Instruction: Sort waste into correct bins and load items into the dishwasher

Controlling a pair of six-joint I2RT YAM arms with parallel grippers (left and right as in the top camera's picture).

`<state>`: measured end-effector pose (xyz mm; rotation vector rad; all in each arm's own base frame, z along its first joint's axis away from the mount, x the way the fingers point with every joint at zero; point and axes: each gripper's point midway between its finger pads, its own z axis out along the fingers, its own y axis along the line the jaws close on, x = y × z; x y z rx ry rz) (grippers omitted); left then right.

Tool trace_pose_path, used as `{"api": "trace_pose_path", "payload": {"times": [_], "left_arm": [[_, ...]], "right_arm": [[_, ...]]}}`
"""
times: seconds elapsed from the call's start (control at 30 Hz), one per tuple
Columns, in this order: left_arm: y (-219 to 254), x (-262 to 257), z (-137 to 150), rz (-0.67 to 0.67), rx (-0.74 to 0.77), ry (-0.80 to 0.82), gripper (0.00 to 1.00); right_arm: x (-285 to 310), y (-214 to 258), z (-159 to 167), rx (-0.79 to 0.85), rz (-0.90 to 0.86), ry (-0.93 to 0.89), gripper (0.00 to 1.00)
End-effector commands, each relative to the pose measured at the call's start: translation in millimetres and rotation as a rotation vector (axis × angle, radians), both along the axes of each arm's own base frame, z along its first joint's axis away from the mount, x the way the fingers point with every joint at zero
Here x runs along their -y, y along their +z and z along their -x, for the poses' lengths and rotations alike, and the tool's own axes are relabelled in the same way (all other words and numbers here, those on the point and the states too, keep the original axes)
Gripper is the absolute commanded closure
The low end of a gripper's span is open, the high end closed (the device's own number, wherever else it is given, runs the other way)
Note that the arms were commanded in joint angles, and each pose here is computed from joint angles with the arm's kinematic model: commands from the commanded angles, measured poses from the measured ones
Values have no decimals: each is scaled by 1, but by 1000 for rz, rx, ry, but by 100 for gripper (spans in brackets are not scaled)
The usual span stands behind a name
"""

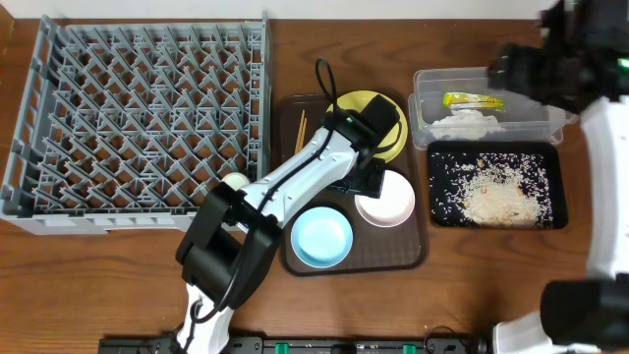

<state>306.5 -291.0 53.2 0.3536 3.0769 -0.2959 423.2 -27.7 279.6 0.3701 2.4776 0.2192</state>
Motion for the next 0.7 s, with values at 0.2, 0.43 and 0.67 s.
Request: {"api": "trace_pose_path", "payload": {"times": [0.2,0.43,0.67], "left_arm": [[-10,0,-4,-11,-23,38,53],[-10,0,-7,-1,-19,59,60],[-12,5,-22,4,33,187,63]], "right_arm": [[39,24,12,55,-39,-144,1],[38,23,12,53,-39,-141,1],[38,23,12,53,-39,-141,1]]}}
